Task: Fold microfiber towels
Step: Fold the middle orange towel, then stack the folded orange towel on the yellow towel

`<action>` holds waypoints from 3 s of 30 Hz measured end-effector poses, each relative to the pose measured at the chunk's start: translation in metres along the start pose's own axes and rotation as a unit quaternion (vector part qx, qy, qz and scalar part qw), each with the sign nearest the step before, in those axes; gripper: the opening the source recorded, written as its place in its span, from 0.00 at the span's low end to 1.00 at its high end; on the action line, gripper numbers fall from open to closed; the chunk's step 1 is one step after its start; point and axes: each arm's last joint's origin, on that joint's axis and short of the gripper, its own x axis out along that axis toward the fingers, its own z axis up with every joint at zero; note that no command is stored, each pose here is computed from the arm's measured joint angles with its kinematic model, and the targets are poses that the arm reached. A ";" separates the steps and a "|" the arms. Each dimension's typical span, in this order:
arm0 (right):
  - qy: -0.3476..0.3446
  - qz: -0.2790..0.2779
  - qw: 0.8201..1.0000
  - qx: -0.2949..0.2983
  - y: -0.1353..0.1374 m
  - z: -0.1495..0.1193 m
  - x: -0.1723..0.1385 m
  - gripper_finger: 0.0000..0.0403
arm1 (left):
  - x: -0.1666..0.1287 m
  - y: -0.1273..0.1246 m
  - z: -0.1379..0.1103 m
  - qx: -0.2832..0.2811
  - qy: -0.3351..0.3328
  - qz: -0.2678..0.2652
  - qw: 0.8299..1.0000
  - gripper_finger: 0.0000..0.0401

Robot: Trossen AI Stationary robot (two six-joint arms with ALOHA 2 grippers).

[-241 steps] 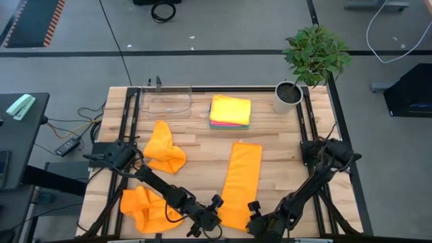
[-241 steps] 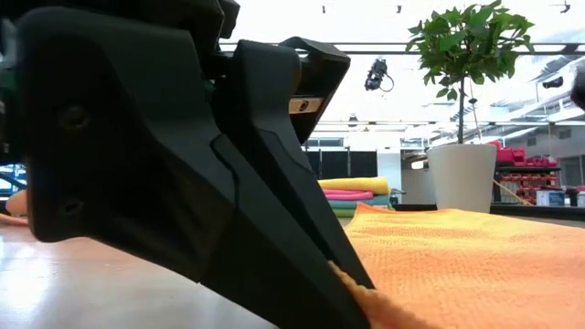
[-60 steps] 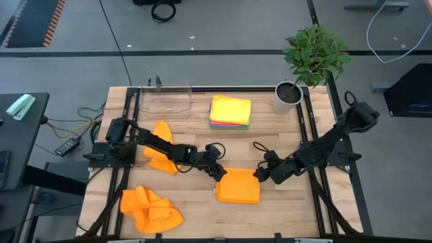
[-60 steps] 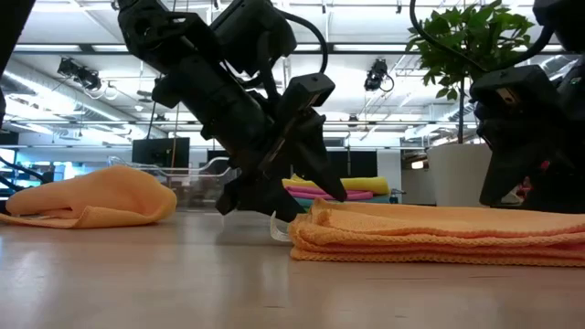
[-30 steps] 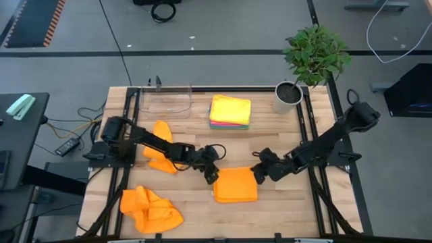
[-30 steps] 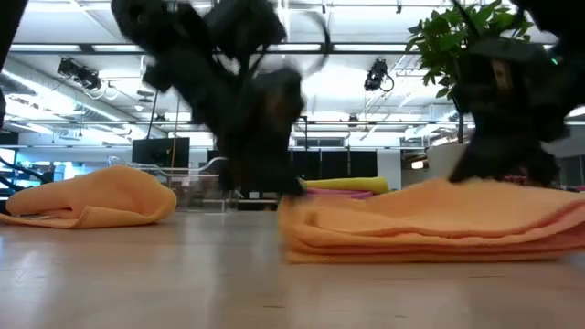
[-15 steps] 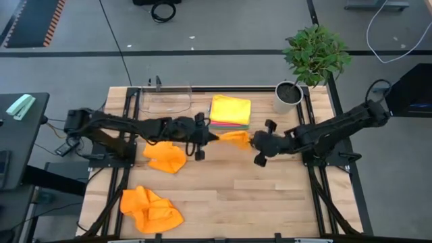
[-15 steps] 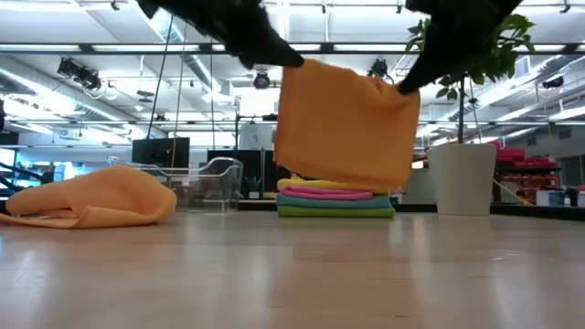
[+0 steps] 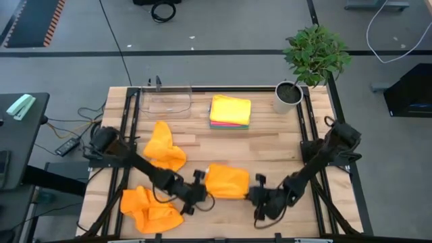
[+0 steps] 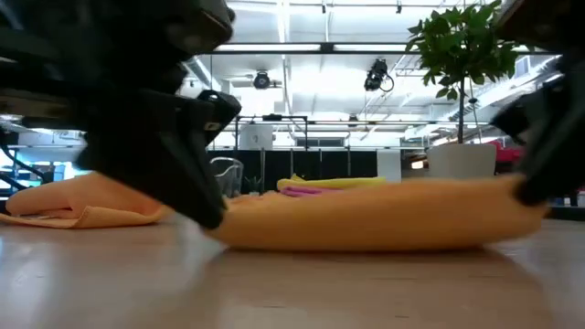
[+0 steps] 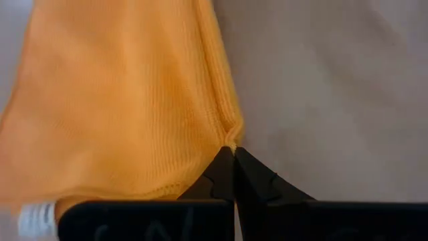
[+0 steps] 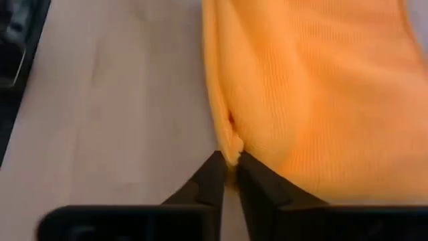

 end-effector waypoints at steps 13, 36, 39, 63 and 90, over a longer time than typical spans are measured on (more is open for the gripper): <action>0.076 0.084 0.974 0.198 0.009 0.034 -0.041 0.58 | -0.008 -0.012 0.007 -0.027 -0.001 -0.063 0.998 0.04; 0.007 -0.012 0.827 0.561 -0.066 0.013 -0.010 0.59 | -0.018 0.024 0.032 -0.319 -0.048 -0.046 0.945 0.18; 0.034 -0.017 0.826 0.562 -0.062 0.006 0.004 0.59 | -0.003 0.014 0.022 -0.330 -0.017 -0.045 0.943 0.04; 0.003 -0.016 0.827 0.561 -0.058 0.021 0.044 0.58 | -0.017 -0.003 0.037 -0.333 0.022 -0.176 0.926 0.07; 0.018 -0.023 0.850 0.526 -0.052 0.019 0.039 0.58 | -0.050 0.002 -0.059 -0.701 -0.038 -0.010 0.712 0.64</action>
